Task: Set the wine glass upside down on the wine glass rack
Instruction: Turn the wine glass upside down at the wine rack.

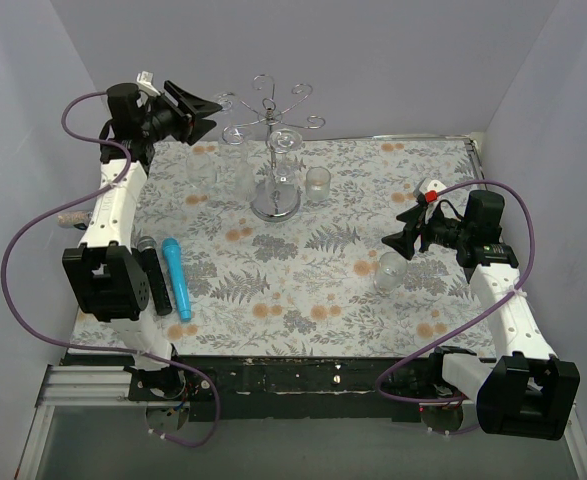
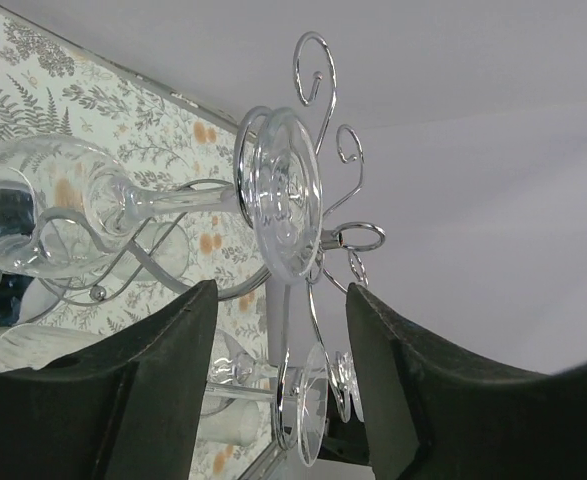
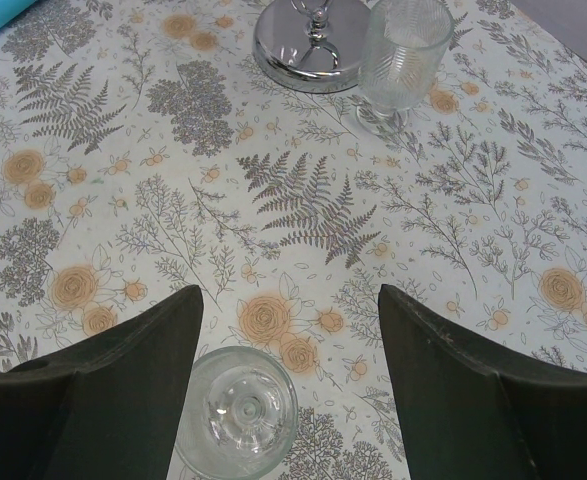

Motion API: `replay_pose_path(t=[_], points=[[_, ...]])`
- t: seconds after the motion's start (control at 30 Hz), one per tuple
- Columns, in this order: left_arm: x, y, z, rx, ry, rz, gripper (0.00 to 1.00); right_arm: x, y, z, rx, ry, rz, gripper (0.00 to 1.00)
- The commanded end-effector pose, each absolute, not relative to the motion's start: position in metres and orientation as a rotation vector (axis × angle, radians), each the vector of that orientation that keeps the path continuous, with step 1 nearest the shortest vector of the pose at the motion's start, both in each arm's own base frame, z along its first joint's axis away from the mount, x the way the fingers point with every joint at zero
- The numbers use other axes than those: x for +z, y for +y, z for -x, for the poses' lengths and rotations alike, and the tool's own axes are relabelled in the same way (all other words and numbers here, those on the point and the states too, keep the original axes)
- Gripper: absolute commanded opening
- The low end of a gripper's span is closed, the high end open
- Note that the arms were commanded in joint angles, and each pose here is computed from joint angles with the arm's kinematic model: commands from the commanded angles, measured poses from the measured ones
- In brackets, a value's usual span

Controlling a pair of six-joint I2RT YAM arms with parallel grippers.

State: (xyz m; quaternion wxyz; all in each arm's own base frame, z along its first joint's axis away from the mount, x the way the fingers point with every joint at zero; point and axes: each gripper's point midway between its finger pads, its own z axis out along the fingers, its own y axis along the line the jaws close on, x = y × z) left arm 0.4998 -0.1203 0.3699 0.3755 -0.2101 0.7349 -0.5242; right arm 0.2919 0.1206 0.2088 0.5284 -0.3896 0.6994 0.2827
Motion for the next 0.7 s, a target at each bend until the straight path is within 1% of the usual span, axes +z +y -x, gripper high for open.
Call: replay_pose_path(t=[0.0, 0.2, 0.4, 0.6, 0.67], points=[[0.403, -0.115, -0.474, -1.260, 1.808, 0.473, 0.56, 0.218, 0.121, -0.294, 0.655, 1.616, 0.954, 0.79], [0.410, -0.099, -0.460, -1.137, 1.774, 0.472, 0.65, 0.217, 0.121, -0.293, 0.652, 1.617, 0.956, 0.79], [0.422, -0.083, -0.427, -0.966, 1.720, 0.432, 0.80, 0.217, 0.121, -0.292, 0.655, 1.615, 0.967, 0.79], [0.399, -0.066, -0.401, -0.788, 1.754, 0.416, 0.98, 0.213, 0.120, -0.290, 0.684, 1.617, 0.980, 0.78], [0.388, -0.062, -0.394, -0.743, 1.785, 0.403, 0.98, 0.213, 0.118, -0.292, 0.685, 1.622, 0.979, 0.77]])
